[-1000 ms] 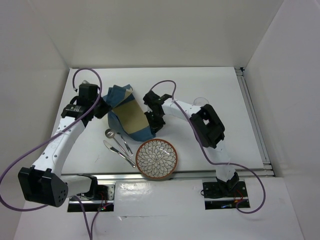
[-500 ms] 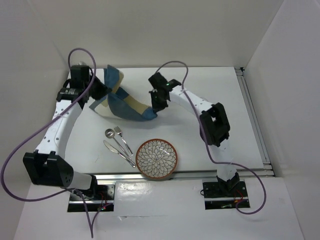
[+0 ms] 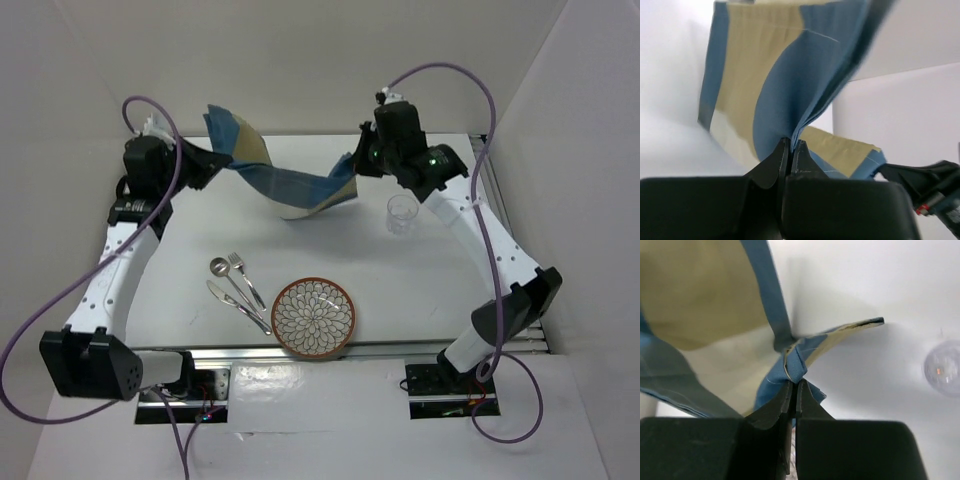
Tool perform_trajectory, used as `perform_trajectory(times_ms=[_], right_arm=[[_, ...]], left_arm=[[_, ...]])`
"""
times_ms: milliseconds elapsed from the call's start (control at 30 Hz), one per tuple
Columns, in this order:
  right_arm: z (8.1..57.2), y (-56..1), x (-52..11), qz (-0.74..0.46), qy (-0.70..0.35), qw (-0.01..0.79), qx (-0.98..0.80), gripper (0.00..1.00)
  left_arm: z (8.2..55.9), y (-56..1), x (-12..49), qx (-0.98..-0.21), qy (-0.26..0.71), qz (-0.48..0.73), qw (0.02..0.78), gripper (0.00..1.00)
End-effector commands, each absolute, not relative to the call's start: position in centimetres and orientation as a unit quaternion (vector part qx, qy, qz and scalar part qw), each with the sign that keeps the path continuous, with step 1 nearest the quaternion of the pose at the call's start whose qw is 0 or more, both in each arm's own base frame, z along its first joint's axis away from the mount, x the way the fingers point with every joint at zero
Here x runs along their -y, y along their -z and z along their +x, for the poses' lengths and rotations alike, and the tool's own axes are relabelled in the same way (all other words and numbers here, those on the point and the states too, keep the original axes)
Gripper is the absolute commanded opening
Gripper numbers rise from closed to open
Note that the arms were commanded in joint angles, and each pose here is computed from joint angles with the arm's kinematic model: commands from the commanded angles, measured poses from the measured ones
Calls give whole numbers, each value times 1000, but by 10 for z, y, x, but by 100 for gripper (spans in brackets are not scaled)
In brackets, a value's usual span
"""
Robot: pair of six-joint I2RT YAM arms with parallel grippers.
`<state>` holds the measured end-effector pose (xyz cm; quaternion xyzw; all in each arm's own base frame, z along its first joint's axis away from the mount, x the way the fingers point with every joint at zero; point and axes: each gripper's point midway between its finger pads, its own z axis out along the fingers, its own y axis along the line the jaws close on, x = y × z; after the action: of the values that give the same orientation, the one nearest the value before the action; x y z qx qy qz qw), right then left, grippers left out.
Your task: Set the dinner table for one person
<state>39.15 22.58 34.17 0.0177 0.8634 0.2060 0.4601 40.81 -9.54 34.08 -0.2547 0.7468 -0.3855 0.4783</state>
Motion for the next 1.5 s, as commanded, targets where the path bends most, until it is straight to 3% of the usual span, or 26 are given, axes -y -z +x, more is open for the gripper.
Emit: perform_trajectory(times_ms=[0,200,333,500,633,767,900,1167,1267,1300,1333,1367,1467], right_arm=[[374,-260,-217,35,-164,388,-906,0],[338,-181,-211,52,-142,314,-937,0],[348,-178,-215,60,-148,315,-936,0],[411,-205,-207,52,-121,364,-922,0],[486,-285,-200,68,-128,445,-884,0],[494,-328,-200,68,-149,481,-861,0],[472,-290,-199,66,-147,457,-875,0],[396,-169,-180,89,-117,359,-922,0],[376,-143,-179,93,-115,329,-933,0],[372,-141,-177,93,-114,327,-934,0],[368,-136,-178,94,-109,322,-936,0],[366,-132,-177,94,-107,318,-937,0],[358,-135,-181,85,-103,314,-940,24]], left_arm=[[389,-320,96,-733,407,-267,475,0],[354,-219,104,-781,383,-302,390,0],[356,-199,104,-792,374,-319,363,0],[390,-218,107,-804,374,-306,348,0],[436,-285,99,-779,409,-277,387,0],[447,-317,89,-762,426,-261,412,0],[435,-309,90,-763,432,-252,409,0],[363,-169,110,-822,411,-268,289,0],[342,-139,105,-846,376,-278,255,35],[340,-134,102,-854,362,-272,257,72],[339,-132,98,-859,350,-272,256,88],[337,-131,96,-864,339,-272,254,97],[348,-154,86,-874,308,-257,274,100]])
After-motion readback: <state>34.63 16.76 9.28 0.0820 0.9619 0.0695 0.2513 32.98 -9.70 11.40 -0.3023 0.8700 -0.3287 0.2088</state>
